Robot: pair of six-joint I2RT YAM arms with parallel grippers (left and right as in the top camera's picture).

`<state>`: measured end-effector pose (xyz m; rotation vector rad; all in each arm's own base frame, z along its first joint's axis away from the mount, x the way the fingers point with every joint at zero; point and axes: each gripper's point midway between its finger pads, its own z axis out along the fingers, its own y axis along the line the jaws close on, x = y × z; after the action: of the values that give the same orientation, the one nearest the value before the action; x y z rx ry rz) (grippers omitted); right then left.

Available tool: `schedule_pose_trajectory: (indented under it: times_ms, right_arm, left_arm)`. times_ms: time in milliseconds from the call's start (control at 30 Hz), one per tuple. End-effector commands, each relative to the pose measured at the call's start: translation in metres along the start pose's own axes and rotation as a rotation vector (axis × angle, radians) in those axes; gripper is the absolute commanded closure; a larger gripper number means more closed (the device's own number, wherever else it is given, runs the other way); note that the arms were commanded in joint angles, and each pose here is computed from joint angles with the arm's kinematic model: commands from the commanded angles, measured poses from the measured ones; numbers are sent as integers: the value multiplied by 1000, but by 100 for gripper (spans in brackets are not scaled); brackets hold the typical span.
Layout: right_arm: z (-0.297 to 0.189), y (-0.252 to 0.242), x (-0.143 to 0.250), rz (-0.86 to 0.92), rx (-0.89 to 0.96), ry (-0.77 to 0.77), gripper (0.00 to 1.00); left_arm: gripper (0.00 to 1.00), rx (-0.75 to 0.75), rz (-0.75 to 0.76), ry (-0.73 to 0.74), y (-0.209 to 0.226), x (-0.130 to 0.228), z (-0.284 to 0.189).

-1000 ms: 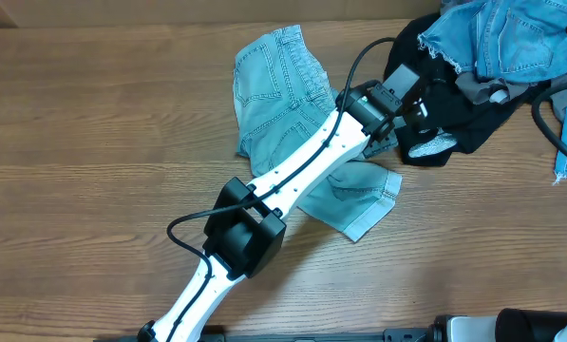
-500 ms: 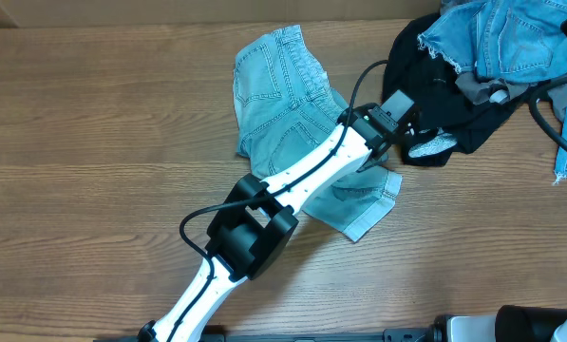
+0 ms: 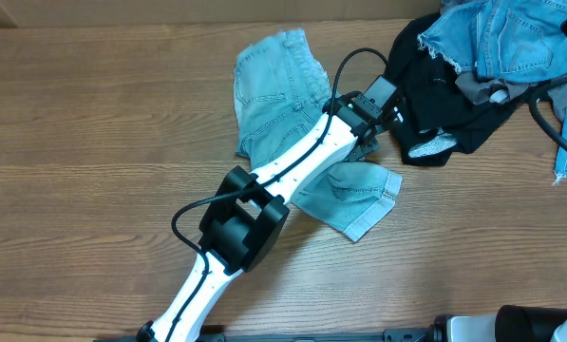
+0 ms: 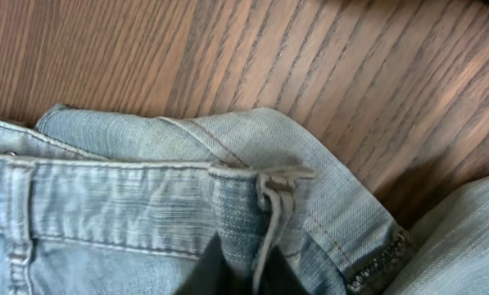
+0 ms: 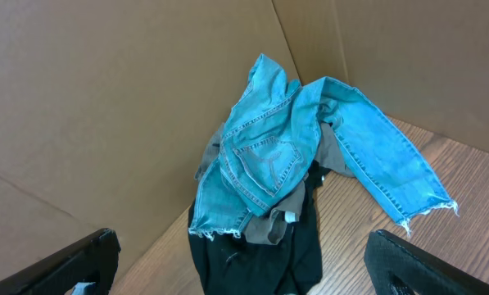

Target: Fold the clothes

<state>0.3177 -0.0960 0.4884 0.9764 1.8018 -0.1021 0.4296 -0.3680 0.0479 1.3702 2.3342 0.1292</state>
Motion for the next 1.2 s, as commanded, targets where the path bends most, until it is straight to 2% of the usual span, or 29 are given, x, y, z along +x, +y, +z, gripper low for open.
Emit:
schedule_pose_trajectory:
  times_ms: [0, 100, 200, 300, 400, 467, 667, 867, 967, 1167]
  right_arm:
    - [0, -1, -3, 0, -1, -9, 0]
    - [0, -1, -3, 0, -1, -9, 0]
    - [0, -1, -3, 0, -1, -9, 0]
    - [0, -1, -3, 0, -1, -9, 0]
    - [0, -1, -3, 0, -1, -9, 0]
    - [0, 0, -4, 1, -2, -11, 0]
    - [0, 0, -4, 2, -3, -12, 0]
    - [0, 0, -5, 3, -5, -14, 0]
    - [0, 0, -4, 2, -4, -14, 0]
    - [0, 0, -4, -12, -5, -14, 0]
  left_arm:
    - [96, -98, -91, 35, 19, 6, -3]
    - [96, -200, -173, 44, 44, 3, -27]
    - [96, -310, -344, 29, 79, 4, -63]
    - [96, -360, -578, 13, 110, 20, -99]
    - [96, -386, -827, 38, 132, 51, -127]
    - [96, -406, -942, 41, 146, 68, -145]
    - [96, -453, -1075, 28, 185, 109, -203]
    - [96, -489, -1259, 224, 183, 174, -213]
    - [96, -517, -1385, 227, 184, 183, -214]
    - [95, -544, -1394, 176, 182, 174, -224]
